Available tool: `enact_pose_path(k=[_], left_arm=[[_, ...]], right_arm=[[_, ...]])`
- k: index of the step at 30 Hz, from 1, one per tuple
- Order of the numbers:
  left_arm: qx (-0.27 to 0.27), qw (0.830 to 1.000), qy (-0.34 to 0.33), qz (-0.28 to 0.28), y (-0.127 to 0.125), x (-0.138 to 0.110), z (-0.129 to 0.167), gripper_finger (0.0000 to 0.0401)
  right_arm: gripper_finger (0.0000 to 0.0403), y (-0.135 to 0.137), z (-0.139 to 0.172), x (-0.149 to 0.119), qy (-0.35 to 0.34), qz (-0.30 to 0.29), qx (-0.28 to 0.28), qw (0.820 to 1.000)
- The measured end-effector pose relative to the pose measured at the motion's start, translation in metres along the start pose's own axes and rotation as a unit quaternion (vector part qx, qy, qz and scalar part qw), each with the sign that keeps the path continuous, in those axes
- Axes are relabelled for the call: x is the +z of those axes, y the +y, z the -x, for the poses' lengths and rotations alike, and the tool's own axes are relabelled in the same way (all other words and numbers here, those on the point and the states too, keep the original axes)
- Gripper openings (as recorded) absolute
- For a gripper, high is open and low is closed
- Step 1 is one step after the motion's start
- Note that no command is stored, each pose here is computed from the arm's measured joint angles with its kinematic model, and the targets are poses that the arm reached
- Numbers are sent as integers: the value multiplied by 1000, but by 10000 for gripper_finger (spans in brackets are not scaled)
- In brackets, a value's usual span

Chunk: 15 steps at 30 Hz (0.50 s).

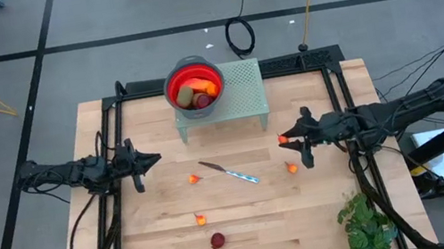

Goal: Pick & Place Fruit
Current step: Put the peach into the red strainer bowl

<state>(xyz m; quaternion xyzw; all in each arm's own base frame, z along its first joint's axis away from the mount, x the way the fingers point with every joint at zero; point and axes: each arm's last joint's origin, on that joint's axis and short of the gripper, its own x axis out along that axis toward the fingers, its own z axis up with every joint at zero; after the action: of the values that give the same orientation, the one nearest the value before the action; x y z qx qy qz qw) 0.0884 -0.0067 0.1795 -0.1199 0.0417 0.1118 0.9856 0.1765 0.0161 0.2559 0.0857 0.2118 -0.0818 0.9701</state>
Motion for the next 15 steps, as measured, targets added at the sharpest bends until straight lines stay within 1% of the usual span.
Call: enact_pose_path(k=[4,7,10,15], left_arm=[[0,1000,0,0,0,0,0,21],[0,1000,0,0,0,0,0,21],[0,1000,0,0,0,0,0,21],[0,1000,0,0,0,0,0,21]], right_arm=[[114,2,0,6,-30,67,6,997],[116,3,1,11,-56,122,8,991],[115,4,1,16,-84,177,8,981],[112,6,3,25,-132,250,-1,959]])
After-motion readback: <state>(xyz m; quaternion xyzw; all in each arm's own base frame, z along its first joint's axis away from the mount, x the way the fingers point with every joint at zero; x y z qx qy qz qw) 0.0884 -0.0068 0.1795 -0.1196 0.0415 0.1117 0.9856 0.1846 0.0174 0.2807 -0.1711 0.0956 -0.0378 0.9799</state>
